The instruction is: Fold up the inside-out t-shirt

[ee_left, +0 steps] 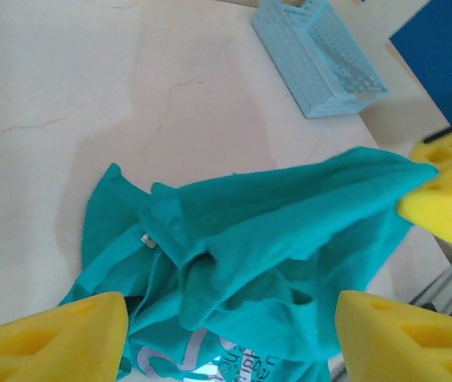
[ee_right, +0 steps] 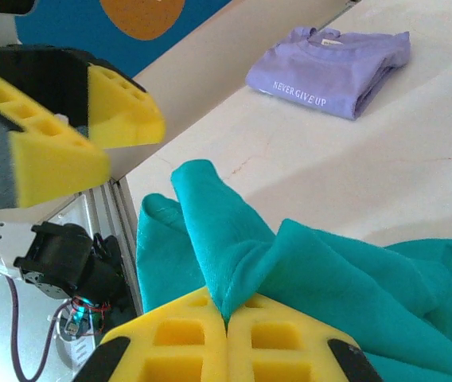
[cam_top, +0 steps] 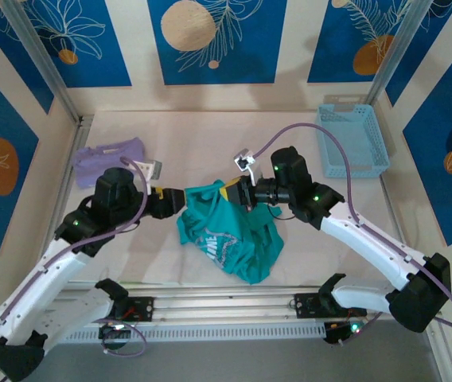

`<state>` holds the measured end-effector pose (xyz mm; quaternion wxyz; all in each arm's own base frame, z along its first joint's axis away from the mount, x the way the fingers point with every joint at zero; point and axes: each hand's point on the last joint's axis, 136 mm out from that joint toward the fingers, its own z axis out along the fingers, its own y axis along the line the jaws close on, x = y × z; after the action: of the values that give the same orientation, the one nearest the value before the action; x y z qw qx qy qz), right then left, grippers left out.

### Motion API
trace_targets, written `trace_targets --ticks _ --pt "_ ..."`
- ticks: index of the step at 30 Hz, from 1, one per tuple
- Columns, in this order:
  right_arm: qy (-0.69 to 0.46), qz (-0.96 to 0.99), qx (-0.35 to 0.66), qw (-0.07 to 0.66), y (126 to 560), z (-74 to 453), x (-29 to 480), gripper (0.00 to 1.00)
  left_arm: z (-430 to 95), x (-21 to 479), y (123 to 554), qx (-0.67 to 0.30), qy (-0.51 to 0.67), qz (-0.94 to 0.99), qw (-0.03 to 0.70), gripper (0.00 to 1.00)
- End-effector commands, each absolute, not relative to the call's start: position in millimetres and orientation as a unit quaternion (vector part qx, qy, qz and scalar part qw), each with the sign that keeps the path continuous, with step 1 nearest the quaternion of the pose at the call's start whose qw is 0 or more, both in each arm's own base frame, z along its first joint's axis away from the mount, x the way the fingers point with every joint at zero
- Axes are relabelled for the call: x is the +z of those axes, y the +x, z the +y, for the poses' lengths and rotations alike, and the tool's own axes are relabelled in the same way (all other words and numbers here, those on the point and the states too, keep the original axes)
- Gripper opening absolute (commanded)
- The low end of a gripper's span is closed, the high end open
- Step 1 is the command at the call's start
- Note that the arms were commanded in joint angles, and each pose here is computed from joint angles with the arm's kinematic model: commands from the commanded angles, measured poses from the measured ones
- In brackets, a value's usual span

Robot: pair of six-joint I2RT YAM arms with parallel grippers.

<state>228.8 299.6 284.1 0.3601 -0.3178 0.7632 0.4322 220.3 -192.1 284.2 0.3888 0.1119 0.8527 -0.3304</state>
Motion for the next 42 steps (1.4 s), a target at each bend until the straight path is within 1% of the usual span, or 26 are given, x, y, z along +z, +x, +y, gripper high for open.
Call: trace_targets --ticks 1,3,7,10,15,19,22,26,30,32,35,38,40,42 --pt "-0.316 0.76 0.438 0.362 228 303 293 0.0 -207 293 215 -0.346 0.135 0.846 0.382 0.7" --pt "-0.33 0.754 0.441 0.359 224 305 294 0.0 -216 297 214 -0.327 0.174 0.846 0.383 0.71" --pt "-0.373 0.748 0.437 0.332 213 305 294 0.0 -208 301 226 -0.215 0.238 0.854 0.41 0.69" --pt "-0.405 0.739 0.439 0.311 202 303 294 0.0 -212 300 230 -0.18 0.3 0.839 0.417 0.69" --pt "-0.442 0.714 0.452 0.299 189 299 298 0.0 -239 293 209 -0.211 0.428 0.79 0.384 0.71" --pt "-0.461 0.698 0.455 0.305 185 298 303 0.0 -258 292 192 -0.262 0.48 0.763 0.346 0.7" --pt "-0.464 0.699 0.448 0.31 189 299 303 0.0 -268 289 182 -0.294 0.496 0.754 0.315 0.68" --pt "-0.463 0.705 0.442 0.306 193 299 298 0.0 -273 282 181 -0.303 0.498 0.755 0.299 0.68" --pt "-0.446 0.734 0.418 0.297 204 297 287 0.0 -272 284 185 -0.296 0.492 0.758 0.309 0.72" --pt "-0.446 0.735 0.418 0.293 204 296 287 0.0 -272 284 187 -0.293 0.49 0.759 0.314 0.72" --pt "-0.449 0.726 0.429 0.295 200 296 292 0.0 -269 268 197 -0.265 0.487 0.775 0.303 0.65" --pt "-0.452 0.721 0.429 0.302 198 295 297 0.0 -275 256 198 -0.267 0.493 0.781 0.275 0.58" --pt "-0.452 0.721 0.428 0.303 198 294 297 0.0 -279 256 203 -0.268 0.49 0.782 0.278 0.5" --pt "-0.452 0.724 0.427 0.299 197 294 293 0.0 -287 264 206 -0.284 0.486 0.774 0.289 0.38"
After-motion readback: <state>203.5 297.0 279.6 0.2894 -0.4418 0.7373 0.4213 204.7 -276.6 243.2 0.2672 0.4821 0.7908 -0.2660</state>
